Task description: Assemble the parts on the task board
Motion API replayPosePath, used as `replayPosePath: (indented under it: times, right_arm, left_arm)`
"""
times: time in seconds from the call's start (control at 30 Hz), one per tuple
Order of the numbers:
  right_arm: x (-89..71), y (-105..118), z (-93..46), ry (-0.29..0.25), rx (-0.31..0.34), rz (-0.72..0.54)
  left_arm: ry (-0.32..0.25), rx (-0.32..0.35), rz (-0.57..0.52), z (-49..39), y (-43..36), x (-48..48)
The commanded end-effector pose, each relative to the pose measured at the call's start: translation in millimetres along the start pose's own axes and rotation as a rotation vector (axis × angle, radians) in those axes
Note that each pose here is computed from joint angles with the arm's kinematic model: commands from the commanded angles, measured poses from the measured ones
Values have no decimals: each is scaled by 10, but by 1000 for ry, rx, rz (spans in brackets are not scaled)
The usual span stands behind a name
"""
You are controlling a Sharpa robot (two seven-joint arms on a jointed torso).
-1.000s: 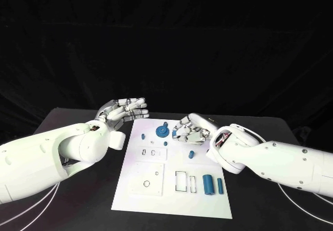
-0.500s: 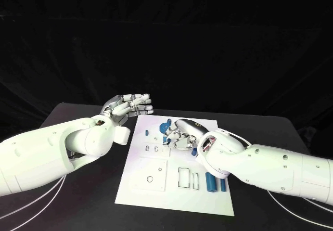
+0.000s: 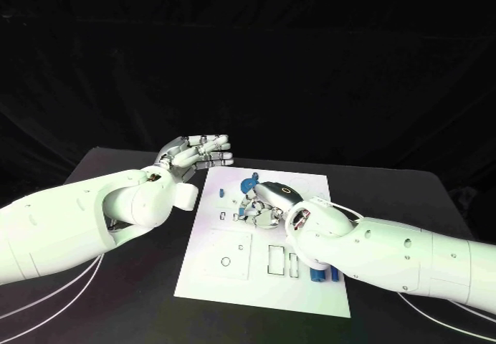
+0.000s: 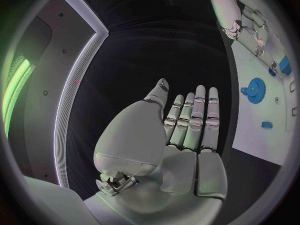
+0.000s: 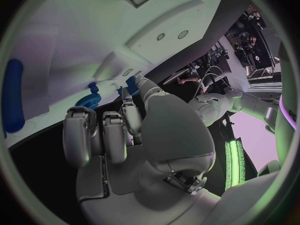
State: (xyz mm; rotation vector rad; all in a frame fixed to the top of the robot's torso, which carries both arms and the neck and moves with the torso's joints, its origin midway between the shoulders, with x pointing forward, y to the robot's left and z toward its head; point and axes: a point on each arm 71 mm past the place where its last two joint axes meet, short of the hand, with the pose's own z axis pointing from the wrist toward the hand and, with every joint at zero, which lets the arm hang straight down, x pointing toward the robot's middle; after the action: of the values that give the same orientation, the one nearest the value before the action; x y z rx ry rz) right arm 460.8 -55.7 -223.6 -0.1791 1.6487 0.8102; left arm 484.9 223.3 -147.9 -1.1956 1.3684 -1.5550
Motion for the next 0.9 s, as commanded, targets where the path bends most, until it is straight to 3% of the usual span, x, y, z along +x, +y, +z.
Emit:
replayPosePath:
  times: [0.03, 0.9]
  right_arm:
    - [23, -1, 8, 11, 10, -61]
    - [97, -16, 49, 53, 34, -110]
  left_arm:
    - [26, 4, -10, 2, -8, 39]
    - [36, 2, -13, -7, -8, 71]
